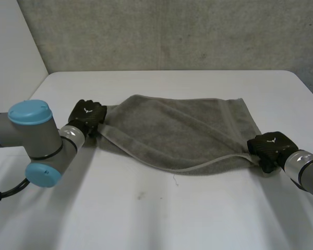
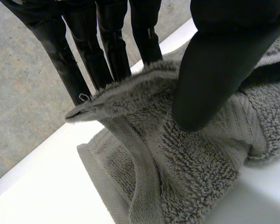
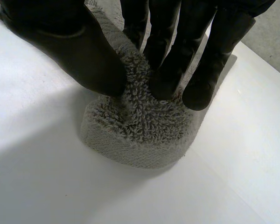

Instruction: Fold the towel.

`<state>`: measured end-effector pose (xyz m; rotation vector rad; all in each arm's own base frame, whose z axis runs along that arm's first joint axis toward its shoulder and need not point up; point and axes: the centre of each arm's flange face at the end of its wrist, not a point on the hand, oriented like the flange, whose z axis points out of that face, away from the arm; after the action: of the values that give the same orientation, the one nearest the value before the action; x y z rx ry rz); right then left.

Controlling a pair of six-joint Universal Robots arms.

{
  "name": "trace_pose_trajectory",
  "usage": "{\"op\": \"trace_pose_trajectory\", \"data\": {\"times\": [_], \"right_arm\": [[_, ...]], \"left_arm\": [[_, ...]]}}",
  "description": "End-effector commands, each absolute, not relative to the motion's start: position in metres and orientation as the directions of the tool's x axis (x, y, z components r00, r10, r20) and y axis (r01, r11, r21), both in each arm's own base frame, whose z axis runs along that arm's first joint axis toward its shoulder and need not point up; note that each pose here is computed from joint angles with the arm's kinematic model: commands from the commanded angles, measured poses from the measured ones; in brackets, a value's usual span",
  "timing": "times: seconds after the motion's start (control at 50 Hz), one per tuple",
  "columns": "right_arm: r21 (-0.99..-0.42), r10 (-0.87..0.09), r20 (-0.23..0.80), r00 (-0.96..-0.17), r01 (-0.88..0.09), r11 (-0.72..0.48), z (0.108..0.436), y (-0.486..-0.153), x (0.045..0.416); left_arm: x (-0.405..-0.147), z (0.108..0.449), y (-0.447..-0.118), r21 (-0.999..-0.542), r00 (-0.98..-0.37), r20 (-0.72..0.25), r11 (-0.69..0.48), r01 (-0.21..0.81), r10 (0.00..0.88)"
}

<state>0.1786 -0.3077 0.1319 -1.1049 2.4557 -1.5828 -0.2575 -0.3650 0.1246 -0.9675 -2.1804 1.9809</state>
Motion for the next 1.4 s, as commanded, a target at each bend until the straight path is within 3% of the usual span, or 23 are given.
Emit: {"op": "trace_pose_trajectory", "data": {"times": [0.02,0.2,0.38,0.58,0.74,0.84,1.04,1.18,1.3,1.4], "right_arm": [[-0.805,-0.561,0.348,-0.751,-0.546,0.231,0.134,-0.309,0.178],[-0.819,-0.539,0.358,-0.762,-0.534,0.211,0.150,-0.310,0.177],[-0.811,-0.549,0.350,-0.759,-0.539,0.227,0.183,-0.292,0.175],[-0.814,-0.587,0.307,-0.749,-0.527,0.246,0.214,-0.258,0.172],[-0.798,-0.607,0.336,-0.720,-0.561,0.222,0.233,-0.233,0.157],[-0.779,-0.627,0.322,-0.710,-0.575,0.251,0.238,-0.229,0.146],[-0.780,-0.673,0.247,-0.697,-0.555,0.289,0.221,-0.252,0.144],[-0.814,-0.643,0.163,-0.748,-0.470,0.342,0.195,-0.298,0.146],[-0.840,-0.608,0.162,-0.777,-0.432,0.328,0.186,-0.328,0.153],[-0.857,-0.561,0.187,-0.806,-0.414,0.309,0.171,-0.363,0.162]], "left_arm": [[-0.260,0.134,-0.353,-0.911,-0.800,-0.368,-0.012,0.412,0.474],[-0.243,0.166,-0.300,-0.911,-0.799,-0.365,-0.006,0.413,0.478],[-0.224,0.159,-0.263,-0.898,-0.802,-0.352,0.067,0.434,0.482],[-0.180,0.190,-0.224,-0.900,-0.855,-0.358,0.105,0.423,0.376],[-0.174,0.207,-0.171,-0.897,-0.844,-0.333,0.135,0.421,0.419],[-0.170,0.206,-0.157,-0.892,-0.848,-0.320,0.168,0.420,0.423],[-0.170,0.195,-0.180,-0.901,-0.846,-0.302,0.159,0.404,0.439],[-0.178,0.182,-0.243,-0.910,-0.845,-0.306,0.125,0.395,0.439],[-0.192,0.169,-0.282,-0.906,-0.834,-0.301,0.136,0.402,0.463],[-0.199,0.147,-0.328,-0.896,-0.853,-0.314,0.167,0.411,0.416]]}}
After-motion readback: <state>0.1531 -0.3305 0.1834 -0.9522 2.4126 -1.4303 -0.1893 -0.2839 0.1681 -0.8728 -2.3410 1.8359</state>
